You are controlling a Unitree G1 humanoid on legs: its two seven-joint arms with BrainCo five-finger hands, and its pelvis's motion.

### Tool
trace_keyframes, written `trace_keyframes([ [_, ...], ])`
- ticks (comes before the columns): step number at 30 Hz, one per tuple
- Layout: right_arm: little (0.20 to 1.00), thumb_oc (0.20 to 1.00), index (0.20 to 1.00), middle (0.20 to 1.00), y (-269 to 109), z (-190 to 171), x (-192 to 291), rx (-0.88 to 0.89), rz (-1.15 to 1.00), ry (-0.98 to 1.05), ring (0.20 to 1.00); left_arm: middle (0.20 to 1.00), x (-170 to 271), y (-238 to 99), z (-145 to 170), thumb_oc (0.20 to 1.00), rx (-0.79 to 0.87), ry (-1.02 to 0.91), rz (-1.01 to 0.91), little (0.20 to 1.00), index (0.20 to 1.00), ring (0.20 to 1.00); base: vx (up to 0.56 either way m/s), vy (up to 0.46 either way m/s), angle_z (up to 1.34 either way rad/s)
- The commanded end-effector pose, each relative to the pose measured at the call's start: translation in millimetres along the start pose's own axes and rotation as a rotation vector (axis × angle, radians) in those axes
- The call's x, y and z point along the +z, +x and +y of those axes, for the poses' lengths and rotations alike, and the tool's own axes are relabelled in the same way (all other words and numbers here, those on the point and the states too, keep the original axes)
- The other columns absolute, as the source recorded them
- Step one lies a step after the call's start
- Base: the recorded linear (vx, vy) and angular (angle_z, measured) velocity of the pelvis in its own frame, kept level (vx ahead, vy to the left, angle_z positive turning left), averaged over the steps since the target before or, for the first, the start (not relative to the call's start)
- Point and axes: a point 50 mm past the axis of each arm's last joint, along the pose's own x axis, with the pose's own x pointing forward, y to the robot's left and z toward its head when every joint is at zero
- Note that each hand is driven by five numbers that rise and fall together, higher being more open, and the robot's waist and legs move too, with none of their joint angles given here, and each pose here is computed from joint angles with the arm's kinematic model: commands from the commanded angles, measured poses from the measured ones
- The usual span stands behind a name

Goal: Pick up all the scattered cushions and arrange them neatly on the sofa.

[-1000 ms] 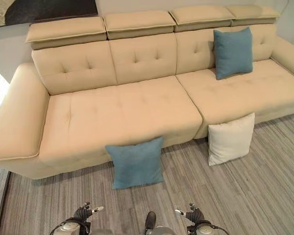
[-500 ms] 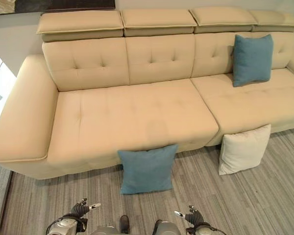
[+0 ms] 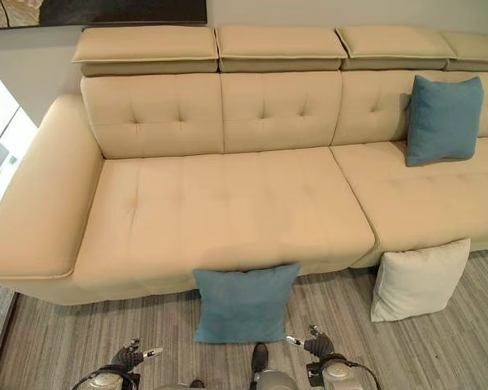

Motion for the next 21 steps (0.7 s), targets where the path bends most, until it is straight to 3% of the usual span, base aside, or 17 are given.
trace_keyframes([
  [1,1.000,1.000,1.000,1.000,0,-14,8,-0.036,-0.051,-0.003,1.000,1.000,28,5,4,1.000,0.005,0.010,-0.088,1.000,1.000,1.000,-0.07,-0.191,0.44],
  [13,1.000,1.000,1.000,1.000,0,-21,6,-0.069,-0.036,0.020,1.000,1.000,28,4,-2,1.000,-0.010,0.000,-0.103,1.000,1.000,1.000,0.05,0.078,-0.01],
  [21,1.000,1.000,1.000,1.000,6,-28,40,-0.120,-0.152,0.037,1.000,1.000,72,6,12,1.000,0.058,-0.084,-0.269,1.000,1.000,1.000,-0.08,0.090,-0.16],
])
